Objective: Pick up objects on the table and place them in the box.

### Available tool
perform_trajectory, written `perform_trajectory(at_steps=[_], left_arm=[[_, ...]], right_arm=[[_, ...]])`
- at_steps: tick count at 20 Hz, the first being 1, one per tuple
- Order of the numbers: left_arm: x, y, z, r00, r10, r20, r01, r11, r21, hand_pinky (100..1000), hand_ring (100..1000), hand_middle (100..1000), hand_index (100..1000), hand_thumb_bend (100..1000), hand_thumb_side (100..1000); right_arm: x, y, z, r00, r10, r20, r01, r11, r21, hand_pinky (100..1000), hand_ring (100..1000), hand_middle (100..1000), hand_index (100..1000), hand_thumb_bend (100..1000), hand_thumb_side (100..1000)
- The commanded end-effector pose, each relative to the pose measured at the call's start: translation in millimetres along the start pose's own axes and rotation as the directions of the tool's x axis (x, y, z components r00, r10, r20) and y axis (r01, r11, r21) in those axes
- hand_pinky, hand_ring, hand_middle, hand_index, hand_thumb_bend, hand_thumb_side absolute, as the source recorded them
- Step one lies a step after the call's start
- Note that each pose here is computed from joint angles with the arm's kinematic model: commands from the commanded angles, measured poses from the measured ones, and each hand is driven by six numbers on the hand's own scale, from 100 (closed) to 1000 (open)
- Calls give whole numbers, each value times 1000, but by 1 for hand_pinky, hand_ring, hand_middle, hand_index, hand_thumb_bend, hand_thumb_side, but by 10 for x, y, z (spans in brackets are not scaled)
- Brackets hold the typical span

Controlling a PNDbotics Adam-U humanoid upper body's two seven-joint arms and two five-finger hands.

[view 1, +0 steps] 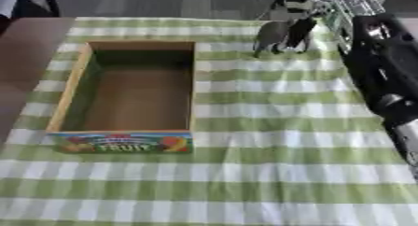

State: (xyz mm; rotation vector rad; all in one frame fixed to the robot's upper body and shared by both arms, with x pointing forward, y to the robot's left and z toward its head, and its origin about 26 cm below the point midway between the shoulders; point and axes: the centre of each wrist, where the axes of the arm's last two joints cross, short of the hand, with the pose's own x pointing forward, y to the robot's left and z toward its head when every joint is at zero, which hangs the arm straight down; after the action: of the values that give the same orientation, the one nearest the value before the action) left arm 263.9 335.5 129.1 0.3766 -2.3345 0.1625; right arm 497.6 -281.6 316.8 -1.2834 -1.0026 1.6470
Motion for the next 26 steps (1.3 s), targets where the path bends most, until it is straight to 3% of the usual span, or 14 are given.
perform_trajectory(at_steps=[1,13,18,26], left_arm=[[39,-9,-49,1000,-5,28,6,1000,-16,339,370,712,571,100,791],[18,22,-29,999,-22,28,22,1000,-12,337,367,711,566,100,793],[18,8,-39,999,-17,29,18,1000,-14,336,367,712,566,100,795],[8,1,-33,1000,-15,25,15,1000,-17,335,366,712,564,100,798]], right_arm=[[-93,-159,63,999,-9,-35,7,998,-60,969,1000,1000,1000,436,491],[-257,-208,118,996,10,-93,-10,1000,-8,974,1000,1000,1000,312,403],[-246,-287,141,996,13,-93,-13,1000,-6,973,1000,1000,1000,306,400],[-173,-267,97,997,9,-75,-8,1000,12,975,1000,1000,1000,301,403]])
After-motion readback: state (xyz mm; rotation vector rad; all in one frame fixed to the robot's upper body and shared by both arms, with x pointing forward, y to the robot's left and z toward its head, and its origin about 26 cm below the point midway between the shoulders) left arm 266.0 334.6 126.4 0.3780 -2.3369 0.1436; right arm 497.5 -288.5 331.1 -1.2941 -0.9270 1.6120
